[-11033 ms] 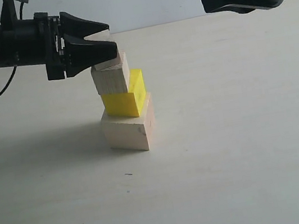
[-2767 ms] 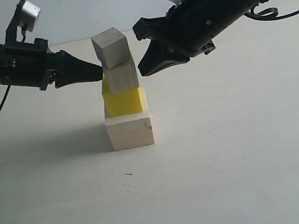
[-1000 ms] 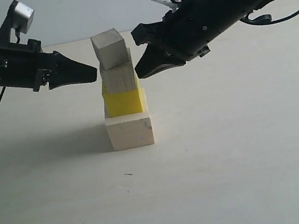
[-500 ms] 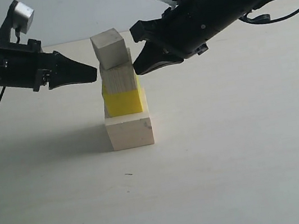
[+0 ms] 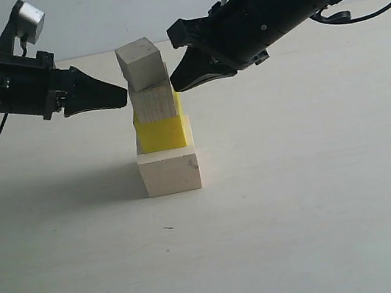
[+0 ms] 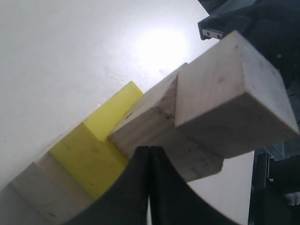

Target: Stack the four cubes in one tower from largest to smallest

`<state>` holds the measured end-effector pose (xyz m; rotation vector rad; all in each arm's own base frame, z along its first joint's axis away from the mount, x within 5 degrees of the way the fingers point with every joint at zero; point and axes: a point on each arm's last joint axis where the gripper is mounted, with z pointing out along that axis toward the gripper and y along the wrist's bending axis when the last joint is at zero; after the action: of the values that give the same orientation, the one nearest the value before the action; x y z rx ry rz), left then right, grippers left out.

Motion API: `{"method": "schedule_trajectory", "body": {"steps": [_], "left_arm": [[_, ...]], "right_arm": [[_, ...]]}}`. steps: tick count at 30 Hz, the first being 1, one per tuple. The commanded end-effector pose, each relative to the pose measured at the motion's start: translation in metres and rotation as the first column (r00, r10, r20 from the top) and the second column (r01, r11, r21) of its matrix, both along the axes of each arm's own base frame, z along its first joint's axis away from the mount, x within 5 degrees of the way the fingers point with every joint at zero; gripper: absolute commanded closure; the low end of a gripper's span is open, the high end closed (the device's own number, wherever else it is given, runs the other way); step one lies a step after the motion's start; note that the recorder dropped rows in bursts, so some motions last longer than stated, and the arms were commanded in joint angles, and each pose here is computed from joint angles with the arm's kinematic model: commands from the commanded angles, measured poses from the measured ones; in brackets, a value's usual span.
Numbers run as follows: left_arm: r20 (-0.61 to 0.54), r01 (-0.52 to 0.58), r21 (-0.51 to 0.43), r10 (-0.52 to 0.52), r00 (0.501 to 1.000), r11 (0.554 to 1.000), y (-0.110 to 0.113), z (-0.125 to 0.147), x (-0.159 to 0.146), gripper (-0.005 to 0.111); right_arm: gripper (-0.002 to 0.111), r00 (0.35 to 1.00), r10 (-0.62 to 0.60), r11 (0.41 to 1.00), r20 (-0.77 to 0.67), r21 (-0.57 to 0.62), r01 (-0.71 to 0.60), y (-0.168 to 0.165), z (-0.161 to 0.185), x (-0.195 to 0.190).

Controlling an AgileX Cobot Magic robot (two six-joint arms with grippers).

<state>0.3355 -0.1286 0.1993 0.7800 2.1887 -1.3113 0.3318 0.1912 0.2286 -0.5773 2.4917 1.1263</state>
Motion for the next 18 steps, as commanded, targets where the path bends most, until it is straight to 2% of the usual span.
{"method": "schedule_trajectory", "body": {"steps": [1, 10, 18], "left_arm": [[0.005, 0.000, -0.016, 0.000, 1.000, 1.000, 0.001, 0.005, 0.000, 0.107], [0.014, -0.002, -0.019, 0.002, 1.000, 1.000, 0.001, 0.009, 0.000, 0.107], [0.110, -0.007, -0.027, 0.010, 0.994, 1.000, 0.002, 0.041, -0.009, 0.107]], "right_arm": [[0.108, 1.000, 0.010, 1.000, 0.011, -0.002, -0.010, -0.001, 0.003, 0.001], [0.108, 0.999, -0.006, 0.999, 0.040, -0.035, 0.008, -0.004, 0.006, 0.001], [0.108, 0.990, -0.036, 0.999, 0.137, -0.030, 0.041, -0.009, 0.032, -0.004]]}}
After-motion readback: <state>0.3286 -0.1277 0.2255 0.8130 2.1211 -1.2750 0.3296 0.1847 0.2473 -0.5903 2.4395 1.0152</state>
